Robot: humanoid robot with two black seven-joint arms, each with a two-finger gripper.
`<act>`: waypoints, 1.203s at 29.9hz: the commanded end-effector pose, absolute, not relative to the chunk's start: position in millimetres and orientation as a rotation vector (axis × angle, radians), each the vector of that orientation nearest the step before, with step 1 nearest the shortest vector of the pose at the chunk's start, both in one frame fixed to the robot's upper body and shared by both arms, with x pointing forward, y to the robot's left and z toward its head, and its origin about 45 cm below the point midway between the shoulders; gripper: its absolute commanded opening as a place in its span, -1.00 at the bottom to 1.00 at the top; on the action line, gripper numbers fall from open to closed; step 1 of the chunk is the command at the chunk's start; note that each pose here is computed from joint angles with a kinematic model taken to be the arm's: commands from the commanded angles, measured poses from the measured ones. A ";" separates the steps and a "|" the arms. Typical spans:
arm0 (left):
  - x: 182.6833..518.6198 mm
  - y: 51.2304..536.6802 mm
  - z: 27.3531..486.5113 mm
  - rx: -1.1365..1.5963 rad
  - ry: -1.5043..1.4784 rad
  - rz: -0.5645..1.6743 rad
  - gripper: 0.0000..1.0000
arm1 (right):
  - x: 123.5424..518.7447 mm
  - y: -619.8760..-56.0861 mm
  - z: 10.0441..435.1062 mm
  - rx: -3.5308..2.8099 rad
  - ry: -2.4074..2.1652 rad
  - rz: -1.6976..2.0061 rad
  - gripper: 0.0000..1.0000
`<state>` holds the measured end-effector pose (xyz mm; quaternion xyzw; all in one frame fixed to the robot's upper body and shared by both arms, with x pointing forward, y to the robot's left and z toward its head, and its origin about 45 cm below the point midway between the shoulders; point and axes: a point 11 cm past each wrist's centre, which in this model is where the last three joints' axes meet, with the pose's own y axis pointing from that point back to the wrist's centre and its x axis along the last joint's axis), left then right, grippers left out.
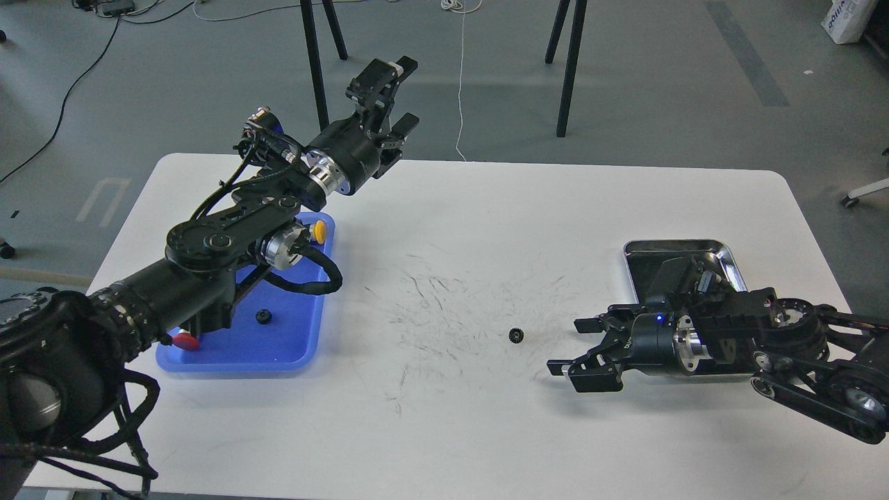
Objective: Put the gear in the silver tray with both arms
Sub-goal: 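Move the right gripper from the silver tray toward the black gear, then lower the right gripper and grasp the black gear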
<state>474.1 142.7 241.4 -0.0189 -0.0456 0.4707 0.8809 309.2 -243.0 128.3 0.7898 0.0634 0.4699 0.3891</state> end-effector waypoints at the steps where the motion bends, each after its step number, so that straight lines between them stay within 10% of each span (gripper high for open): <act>1: 474.3 141.8 242.3 -0.041 -0.096 0.978 0.99 | 318.4 -231.9 127.8 1.992 0.188 1.219 0.92; 36: 473.5 130.6 241.1 -0.040 -0.098 0.971 0.99 | 339.4 -198.8 125.2 1.938 0.291 1.265 0.66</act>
